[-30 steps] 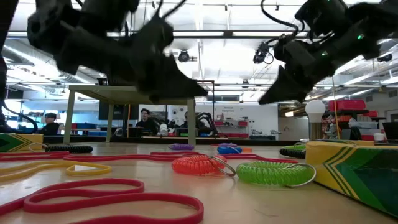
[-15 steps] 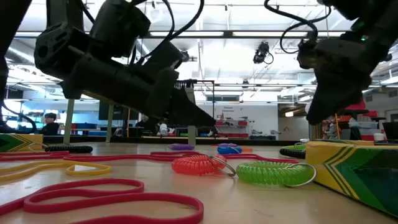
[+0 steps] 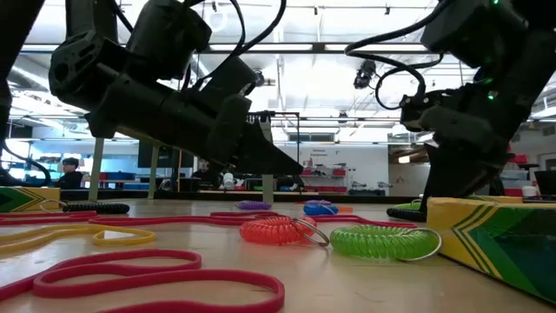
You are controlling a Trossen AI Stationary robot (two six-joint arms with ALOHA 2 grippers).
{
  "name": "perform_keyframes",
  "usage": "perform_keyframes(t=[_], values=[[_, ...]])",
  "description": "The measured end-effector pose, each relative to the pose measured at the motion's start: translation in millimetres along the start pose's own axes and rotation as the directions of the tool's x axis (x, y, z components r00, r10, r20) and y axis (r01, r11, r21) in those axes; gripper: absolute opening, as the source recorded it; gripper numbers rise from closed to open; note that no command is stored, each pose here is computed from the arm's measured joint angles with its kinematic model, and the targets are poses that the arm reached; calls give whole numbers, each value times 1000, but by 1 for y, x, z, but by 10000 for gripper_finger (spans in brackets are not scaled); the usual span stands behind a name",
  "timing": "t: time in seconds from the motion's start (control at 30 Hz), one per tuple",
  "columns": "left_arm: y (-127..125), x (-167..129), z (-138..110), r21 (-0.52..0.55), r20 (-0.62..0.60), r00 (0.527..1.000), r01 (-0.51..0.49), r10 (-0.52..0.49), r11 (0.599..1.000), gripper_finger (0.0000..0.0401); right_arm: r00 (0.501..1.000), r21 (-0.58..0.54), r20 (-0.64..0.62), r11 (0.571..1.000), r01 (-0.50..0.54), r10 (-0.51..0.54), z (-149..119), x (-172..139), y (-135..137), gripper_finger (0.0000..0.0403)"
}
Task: Pick & Place Office Desk Supplies
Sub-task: Put the black spring keychain into the top right black bin on the shelf
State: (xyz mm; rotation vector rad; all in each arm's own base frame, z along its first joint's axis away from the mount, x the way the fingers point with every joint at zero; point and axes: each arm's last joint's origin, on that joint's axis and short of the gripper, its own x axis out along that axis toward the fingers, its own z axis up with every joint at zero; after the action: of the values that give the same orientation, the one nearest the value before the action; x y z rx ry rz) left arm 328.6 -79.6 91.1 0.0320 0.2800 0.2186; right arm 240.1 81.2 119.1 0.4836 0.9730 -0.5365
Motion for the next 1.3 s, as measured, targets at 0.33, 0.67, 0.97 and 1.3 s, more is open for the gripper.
perform_keyframes(t=[0.33,0.67,0.97,1.3], values=[[18,9,1,-156,-11,1000,8,-10,988,24,1000,-60,4,998,14,-13,3,-3,-4,42],[33,16,1,-214,-24,993,112,-119,970,55,989,-120,139,991,63,-46,11,-6,-4,41],[36,17,3,-237,-12,998,61,-66,970,57,930,-269,368,955,121,-14,26,-10,8,41],[35,15,1,-168,-19,998,56,-60,984,51,856,-217,514,958,186,-49,73,-13,1,41]])
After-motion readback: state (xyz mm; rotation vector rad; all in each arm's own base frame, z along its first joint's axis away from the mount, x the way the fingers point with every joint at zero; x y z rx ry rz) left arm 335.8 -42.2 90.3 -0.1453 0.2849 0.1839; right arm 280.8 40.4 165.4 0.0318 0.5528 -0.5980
